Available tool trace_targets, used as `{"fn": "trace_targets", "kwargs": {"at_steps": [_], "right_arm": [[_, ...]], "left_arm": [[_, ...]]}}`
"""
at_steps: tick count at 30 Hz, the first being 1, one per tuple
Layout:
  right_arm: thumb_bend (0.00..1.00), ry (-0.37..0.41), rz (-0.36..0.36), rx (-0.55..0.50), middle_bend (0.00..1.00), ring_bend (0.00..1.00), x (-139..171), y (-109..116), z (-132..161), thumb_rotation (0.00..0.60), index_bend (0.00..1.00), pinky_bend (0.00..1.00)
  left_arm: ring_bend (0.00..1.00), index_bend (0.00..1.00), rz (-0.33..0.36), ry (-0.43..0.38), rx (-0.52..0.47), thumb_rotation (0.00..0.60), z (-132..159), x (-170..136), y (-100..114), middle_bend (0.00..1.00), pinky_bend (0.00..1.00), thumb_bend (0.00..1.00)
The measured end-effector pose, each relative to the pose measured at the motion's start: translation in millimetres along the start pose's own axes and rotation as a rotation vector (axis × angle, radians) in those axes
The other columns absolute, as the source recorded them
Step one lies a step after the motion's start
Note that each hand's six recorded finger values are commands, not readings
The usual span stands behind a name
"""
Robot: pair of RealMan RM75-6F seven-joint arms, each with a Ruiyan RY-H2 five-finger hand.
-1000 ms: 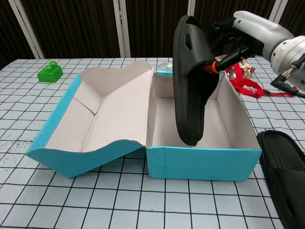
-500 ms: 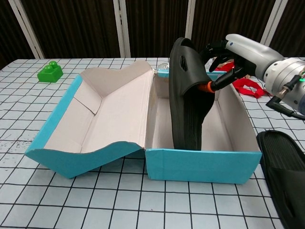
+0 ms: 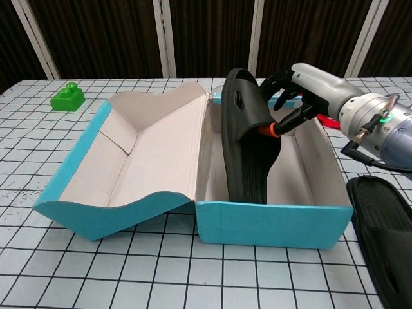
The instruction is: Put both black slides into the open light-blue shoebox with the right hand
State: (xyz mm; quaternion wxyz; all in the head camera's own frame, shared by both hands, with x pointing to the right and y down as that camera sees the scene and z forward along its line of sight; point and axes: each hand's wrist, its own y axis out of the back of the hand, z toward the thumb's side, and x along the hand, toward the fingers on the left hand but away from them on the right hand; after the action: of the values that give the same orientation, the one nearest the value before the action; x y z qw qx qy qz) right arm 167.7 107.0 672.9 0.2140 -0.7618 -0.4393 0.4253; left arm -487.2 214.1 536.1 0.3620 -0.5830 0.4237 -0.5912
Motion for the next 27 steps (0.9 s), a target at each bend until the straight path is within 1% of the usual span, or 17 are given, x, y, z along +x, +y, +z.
{"fn": "trace_targets", "kwargs": {"at_steps": [7, 13, 19, 27], "right_arm": [[0.40, -0.005, 0.039, -0.016, 0.52, 0.33, -7.3, -17.5, 2.4, 0.600, 0.50, 0.15], [0.40, -0.010, 0.057, -0.019, 0.52, 0.33, -13.3, -28.0, 4.0, 0.600, 0.51, 0.15], [0.40, -0.019, 0.075, -0.005, 0.52, 0.33, -18.3, -37.9, 1.8, 0.600, 0.51, 0.15], [0.41, -0.029, 0.117, 0.031, 0.53, 0.33, -18.3, -52.2, -3.8, 0.600, 0.51, 0.14]], "left_arm": [[0.00, 0.10, -0.003, -0.003, 0.002, 0.600, 0.7, -0.1, -1.0, 0.00, 0.00, 0.17], [0.00, 0.10, -0.006, -0.004, 0.004, 0.600, 1.2, -0.4, -1.6, 0.00, 0.00, 0.17], [0.00, 0.10, -0.006, -0.002, 0.006, 0.600, 1.0, -0.4, -1.7, 0.00, 0.00, 0.17], [0.00, 0.10, -0.004, -0.003, 0.006, 0.600, 1.2, -0.4, -1.4, 0.00, 0.00, 0.17]]}}
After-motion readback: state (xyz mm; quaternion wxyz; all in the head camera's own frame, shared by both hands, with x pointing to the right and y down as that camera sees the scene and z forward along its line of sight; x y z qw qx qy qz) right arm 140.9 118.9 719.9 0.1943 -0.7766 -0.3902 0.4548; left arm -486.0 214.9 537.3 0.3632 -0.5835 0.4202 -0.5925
